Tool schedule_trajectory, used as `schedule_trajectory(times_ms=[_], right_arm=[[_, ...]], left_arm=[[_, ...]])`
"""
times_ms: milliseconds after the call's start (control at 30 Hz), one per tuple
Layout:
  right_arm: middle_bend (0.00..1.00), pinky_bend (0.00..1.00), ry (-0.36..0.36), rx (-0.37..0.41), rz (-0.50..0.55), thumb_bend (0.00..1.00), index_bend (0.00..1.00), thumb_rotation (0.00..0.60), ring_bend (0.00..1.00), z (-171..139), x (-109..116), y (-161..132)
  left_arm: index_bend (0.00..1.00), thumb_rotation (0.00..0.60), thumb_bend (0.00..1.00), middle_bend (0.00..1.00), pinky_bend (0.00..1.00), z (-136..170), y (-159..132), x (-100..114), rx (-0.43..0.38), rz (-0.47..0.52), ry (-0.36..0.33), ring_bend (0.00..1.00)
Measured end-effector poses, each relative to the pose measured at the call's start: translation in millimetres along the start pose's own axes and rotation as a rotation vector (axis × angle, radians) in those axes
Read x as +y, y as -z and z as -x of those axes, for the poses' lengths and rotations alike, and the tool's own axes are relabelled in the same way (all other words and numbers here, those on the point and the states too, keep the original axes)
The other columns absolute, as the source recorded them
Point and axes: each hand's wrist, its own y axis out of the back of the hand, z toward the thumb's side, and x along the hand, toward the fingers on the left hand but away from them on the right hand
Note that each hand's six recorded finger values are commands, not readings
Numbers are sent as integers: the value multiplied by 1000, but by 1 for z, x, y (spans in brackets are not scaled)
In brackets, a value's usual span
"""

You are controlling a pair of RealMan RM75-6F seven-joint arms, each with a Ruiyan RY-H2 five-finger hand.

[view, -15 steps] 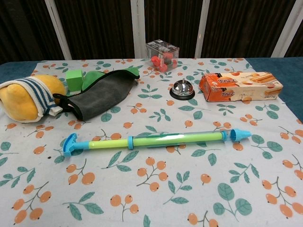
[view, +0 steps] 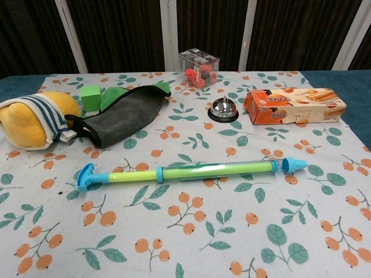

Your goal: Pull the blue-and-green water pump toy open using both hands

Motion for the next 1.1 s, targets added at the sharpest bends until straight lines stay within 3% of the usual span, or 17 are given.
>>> schedule_trajectory(times_ms=[133, 467, 867, 1100], right_arm=[[0, 0, -5, 6, 7, 319, 0, 600, 0, 1, -1, -2], [0, 0, -15, 12, 23, 319, 0, 600, 0, 1, -1, -2], [0, 0, -24, 15, 46, 319, 0, 600, 0, 2, -1, -2], [0, 0, -25, 19, 59, 319, 0, 600, 0, 2, 0, -2]], left_arm=[[298, 600, 154, 90, 52, -12, -18, -4, -32, 3, 17, 0], [436, 600, 267, 165, 94, -68, -94, -29, -112, -36, 88, 0], [463, 600, 340, 174, 94, -119, -190, -84, -127, -108, 205, 0], [480, 600, 345, 176, 94, -132, -224, -112, -103, -159, 257, 0]])
